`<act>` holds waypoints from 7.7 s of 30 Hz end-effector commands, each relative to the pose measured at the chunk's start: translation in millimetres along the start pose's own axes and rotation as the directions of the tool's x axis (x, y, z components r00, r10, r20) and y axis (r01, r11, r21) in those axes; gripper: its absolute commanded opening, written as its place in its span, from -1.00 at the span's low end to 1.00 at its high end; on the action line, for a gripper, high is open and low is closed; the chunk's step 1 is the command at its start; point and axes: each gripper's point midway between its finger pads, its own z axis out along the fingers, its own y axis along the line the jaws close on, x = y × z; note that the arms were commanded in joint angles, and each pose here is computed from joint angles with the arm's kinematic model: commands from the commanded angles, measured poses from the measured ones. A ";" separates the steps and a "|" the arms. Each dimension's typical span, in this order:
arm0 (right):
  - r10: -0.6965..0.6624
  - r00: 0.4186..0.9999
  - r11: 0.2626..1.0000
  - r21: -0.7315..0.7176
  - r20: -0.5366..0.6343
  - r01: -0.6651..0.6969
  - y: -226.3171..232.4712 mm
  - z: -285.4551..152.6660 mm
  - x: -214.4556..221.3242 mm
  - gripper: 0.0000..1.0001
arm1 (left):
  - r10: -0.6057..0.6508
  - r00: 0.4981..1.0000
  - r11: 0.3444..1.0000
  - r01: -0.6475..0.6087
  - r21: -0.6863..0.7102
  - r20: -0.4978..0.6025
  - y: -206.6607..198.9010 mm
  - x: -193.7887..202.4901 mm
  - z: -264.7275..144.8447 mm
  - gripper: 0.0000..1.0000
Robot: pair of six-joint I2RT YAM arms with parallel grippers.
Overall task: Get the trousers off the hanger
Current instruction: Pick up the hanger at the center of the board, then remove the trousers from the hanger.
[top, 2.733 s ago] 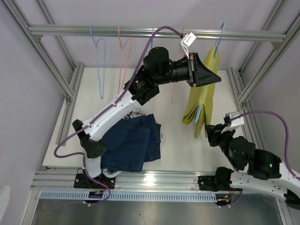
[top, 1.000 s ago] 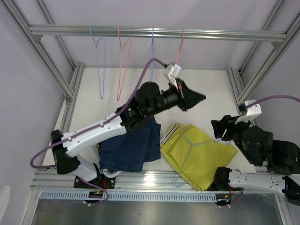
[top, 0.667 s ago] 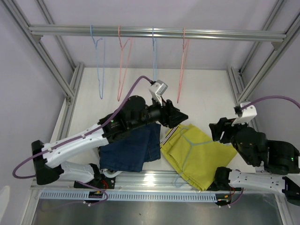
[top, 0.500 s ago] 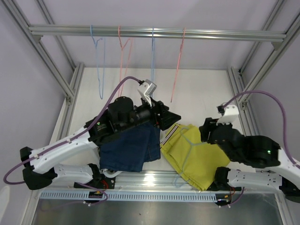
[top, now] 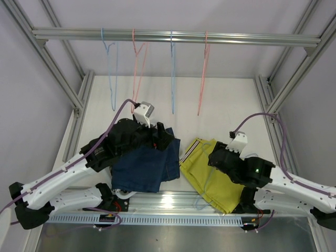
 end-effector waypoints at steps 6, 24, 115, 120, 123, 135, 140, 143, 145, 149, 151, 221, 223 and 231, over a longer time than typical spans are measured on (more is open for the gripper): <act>0.249 0.968 0.968 0.035 -0.038 -0.247 16.2 42.6 39.8 0.20 | 0.079 0.995 0.996 -0.076 -0.046 0.061 21.7 1.4 -21.4 0.91; 0.350 0.936 0.932 0.119 -0.042 -0.343 -26.1 86.9 105.0 0.08 | 0.074 0.990 0.997 -0.074 -0.007 0.117 15.9 -12.7 -40.7 0.96; 0.452 0.829 0.698 -0.709 0.331 -0.097 139.0 -132.5 -190.2 -1.00 | -0.027 0.997 0.998 0.022 0.062 0.077 6.7 -2.8 -37.4 0.98; 0.453 0.830 0.694 -0.713 0.325 -0.100 140.1 -129.9 -187.0 -1.00 | -0.175 0.984 0.971 0.172 0.167 0.008 -14.1 15.3 -19.9 0.99; 0.452 0.831 0.693 -0.715 0.325 -0.098 140.8 -130.7 -187.4 -1.00 | -0.266 0.964 0.944 0.263 0.202 -0.011 -20.1 24.3 -9.1 0.99; 0.458 0.833 0.683 -0.723 0.312 -0.104 137.1 -134.4 -187.0 -1.00 | -0.466 0.882 0.837 0.417 0.353 0.063 -40.4 1.4 0.8 0.99; 0.457 0.834 0.683 -0.723 0.310 -0.105 137.6 -134.2 -186.7 -1.00 | -0.506 0.861 0.792 0.442 0.420 0.048 -54.0 -7.5 5.6 0.99; 0.456 0.836 0.679 -0.727 0.306 -0.104 138.3 -136.3 -187.5 -1.00 | -0.493 0.870 0.785 0.456 0.420 -0.023 -62.8 0.5 16.2 0.99; 0.458 0.836 0.675 -0.730 0.303 -0.105 137.5 -138.9 -189.2 -1.00 | -0.492 0.869 0.784 0.467 0.408 -0.048 -62.8 7.2 21.8 0.99; 0.455 0.839 0.675 -0.731 0.299 -0.105 137.0 -139.7 -188.4 -1.00 | -0.501 0.864 0.775 0.472 0.421 -0.046 -62.9 10.2 27.5 0.99; 0.458 0.838 0.673 -0.732 0.297 -0.109 137.9 -139.3 -188.5 -1.00 | -0.506 0.860 0.761 0.478 0.438 -0.059 -67.6 8.8 29.6 0.99; 0.478 0.865 0.627 -0.750 0.156 -0.212 139.0 -101.5 -132.4 -1.00 | -0.470 0.867 0.628 0.461 0.627 -0.167 -154.7 -11.1 23.6 -0.74; 0.484 0.863 0.617 -0.756 0.146 -0.218 144.0 -101.3 -132.5 -1.00 | -0.462 0.871 0.633 0.454 0.627 -0.165 -155.7 -10.6 23.8 -0.74; 0.472 0.870 0.629 -0.746 0.144 -0.218 146.2 -95.2 -127.0 -1.00 | -0.418 0.899 0.649 0.396 0.649 -0.131 -156.6 -15.4 10.5 -0.95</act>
